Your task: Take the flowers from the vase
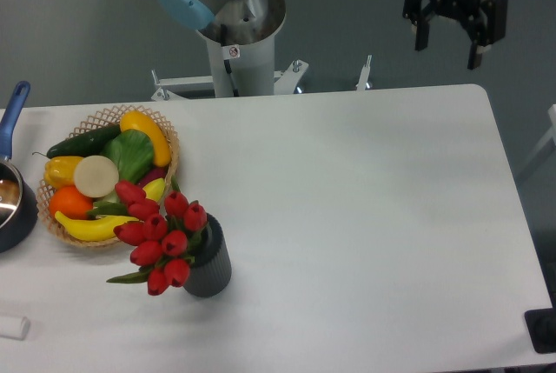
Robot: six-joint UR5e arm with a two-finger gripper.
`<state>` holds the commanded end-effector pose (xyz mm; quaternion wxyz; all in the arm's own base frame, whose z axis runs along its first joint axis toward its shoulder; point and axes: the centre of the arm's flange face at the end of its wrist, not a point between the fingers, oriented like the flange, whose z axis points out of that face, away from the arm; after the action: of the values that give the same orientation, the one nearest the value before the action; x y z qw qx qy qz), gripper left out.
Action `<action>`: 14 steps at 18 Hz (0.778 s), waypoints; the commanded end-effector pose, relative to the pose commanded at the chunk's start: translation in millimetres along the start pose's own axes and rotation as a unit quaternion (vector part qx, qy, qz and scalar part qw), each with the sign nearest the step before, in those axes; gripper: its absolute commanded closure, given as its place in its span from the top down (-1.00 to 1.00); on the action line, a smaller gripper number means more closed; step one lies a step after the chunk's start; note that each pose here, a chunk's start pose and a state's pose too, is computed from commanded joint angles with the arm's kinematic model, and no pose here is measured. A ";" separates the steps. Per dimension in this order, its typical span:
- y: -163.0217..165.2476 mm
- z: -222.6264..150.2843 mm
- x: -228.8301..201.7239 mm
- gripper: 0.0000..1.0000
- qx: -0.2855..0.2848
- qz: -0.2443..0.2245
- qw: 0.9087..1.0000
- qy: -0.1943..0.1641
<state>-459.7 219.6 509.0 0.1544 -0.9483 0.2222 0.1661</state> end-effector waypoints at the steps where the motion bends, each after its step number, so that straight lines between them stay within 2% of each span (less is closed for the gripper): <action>1: 0.3 0.5 0.3 1.00 -0.001 0.000 1.000 0.000; 10: -4.7 5.1 11.6 1.00 -0.001 0.001 1.000 -0.004; 12: -5.4 9.0 19.0 1.00 -0.001 -0.019 1.000 -0.003; 14: -6.5 12.5 24.6 1.00 -0.001 -0.060 0.998 -0.006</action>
<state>-438.9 220.7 489.8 0.1646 -0.9591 0.1634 0.1622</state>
